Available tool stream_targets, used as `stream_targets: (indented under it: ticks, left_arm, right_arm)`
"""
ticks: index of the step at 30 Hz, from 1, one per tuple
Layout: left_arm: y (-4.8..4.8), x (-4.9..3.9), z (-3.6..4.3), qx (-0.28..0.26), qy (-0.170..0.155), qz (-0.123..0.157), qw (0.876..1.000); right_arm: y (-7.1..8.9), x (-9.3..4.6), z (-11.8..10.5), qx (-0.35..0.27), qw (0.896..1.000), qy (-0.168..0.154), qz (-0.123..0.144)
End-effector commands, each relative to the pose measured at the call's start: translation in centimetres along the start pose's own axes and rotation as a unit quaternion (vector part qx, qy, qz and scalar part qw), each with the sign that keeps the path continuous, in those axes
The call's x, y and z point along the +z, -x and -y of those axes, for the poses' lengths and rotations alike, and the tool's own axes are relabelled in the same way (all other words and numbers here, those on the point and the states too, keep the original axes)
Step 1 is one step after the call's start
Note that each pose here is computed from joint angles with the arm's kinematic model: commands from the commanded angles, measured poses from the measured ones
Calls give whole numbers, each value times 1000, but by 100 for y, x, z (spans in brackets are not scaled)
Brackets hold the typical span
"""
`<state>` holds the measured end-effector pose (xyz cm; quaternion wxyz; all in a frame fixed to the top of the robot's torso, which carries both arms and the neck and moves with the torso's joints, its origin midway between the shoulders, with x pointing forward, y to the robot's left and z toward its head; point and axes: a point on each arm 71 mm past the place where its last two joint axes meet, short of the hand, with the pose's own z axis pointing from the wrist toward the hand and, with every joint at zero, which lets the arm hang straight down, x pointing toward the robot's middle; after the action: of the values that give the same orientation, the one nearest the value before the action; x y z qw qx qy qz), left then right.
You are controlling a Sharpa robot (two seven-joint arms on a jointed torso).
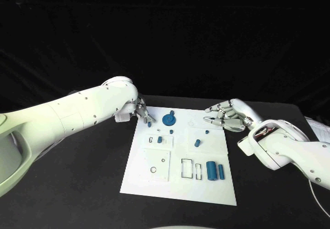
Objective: Assemble the parts on the task board
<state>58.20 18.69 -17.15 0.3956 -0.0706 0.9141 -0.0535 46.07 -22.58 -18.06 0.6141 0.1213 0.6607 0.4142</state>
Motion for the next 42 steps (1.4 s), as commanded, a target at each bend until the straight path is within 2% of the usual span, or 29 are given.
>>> stream_targets:
  ticks: [1,42]
  left_arm:
    - [-18,1,32,2,-10,-7,1000]
    - [-65,37,50,12,-7,-23,1000]
  right_arm:
    - [-15,3,-1,1,1000,1,-6]
    - [-35,9,-13,3,1000,2,-9]
